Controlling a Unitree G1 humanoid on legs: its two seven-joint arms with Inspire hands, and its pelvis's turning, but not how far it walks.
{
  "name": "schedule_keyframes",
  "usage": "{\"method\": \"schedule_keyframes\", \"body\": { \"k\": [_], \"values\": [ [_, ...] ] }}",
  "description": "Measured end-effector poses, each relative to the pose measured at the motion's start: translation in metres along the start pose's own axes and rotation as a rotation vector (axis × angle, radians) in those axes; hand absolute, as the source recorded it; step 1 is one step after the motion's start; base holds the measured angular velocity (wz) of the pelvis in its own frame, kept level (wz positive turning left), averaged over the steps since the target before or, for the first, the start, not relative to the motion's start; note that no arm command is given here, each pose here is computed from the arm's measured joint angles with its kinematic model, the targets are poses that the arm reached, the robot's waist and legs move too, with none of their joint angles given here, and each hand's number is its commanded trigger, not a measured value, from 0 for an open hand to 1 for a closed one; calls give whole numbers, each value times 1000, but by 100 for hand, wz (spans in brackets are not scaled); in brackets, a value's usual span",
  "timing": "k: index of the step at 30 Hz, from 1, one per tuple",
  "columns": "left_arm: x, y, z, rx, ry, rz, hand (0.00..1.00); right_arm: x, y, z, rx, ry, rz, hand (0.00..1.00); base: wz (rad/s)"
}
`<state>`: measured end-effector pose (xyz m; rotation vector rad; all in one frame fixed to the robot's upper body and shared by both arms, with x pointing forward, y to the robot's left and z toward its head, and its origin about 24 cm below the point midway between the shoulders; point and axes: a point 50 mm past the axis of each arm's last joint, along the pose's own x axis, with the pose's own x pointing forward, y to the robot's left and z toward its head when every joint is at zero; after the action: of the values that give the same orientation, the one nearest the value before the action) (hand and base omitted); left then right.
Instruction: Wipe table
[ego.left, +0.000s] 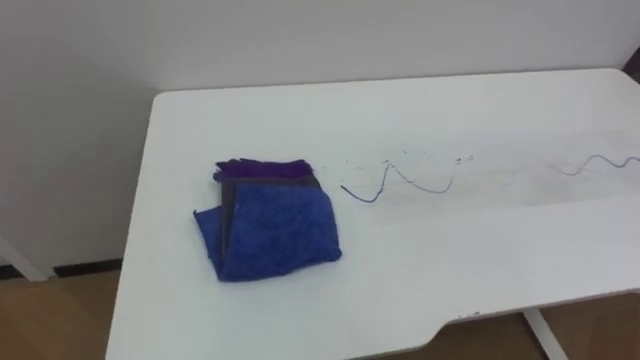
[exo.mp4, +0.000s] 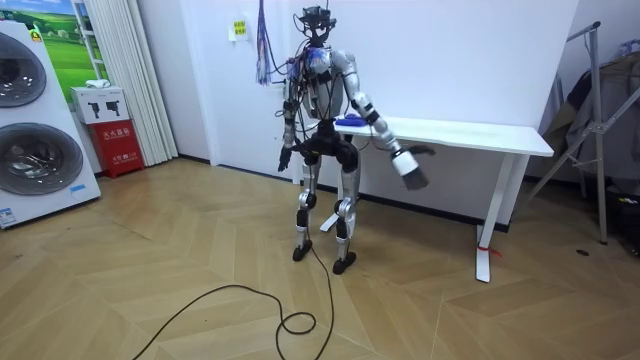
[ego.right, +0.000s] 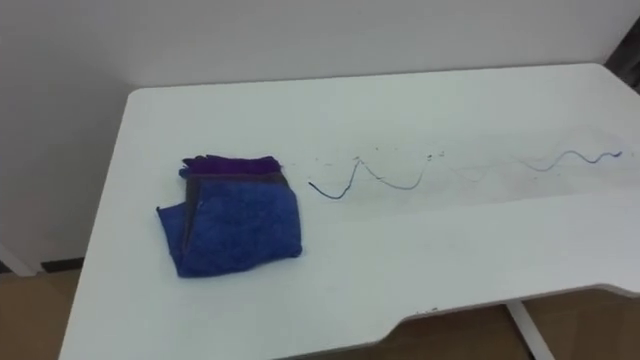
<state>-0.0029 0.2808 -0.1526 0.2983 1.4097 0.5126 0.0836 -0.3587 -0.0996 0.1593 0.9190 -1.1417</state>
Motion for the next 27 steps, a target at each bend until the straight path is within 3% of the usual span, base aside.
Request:
{"method": "schedule_keyframes", "body": {
  "k": [4,6,12,17,23,27],
  "values": [
    [0,-3,7,31,-33,-13,0,-24,29,73,-91,-382,-12,0,-13],
    [-1,-1,6,51,-36,-6,0,-52,42,110,-183,-654,-41,0,-16],
    [-2,-8,10,107,-62,-29,0,-138,74,163,-282,-1228,-30,0,-2],
    [-3,-14,18,165,-123,-52,0,-194,104,170,-306,-1527,65,0,2],
    [-4,-19,31,208,-187,-83,0,-235,136,151,-419,-1692,298,0,9],
    [-4,-22,36,259,-211,-90,0,-254,148,141,-501,-1794,375,0,16]
  ]
}}
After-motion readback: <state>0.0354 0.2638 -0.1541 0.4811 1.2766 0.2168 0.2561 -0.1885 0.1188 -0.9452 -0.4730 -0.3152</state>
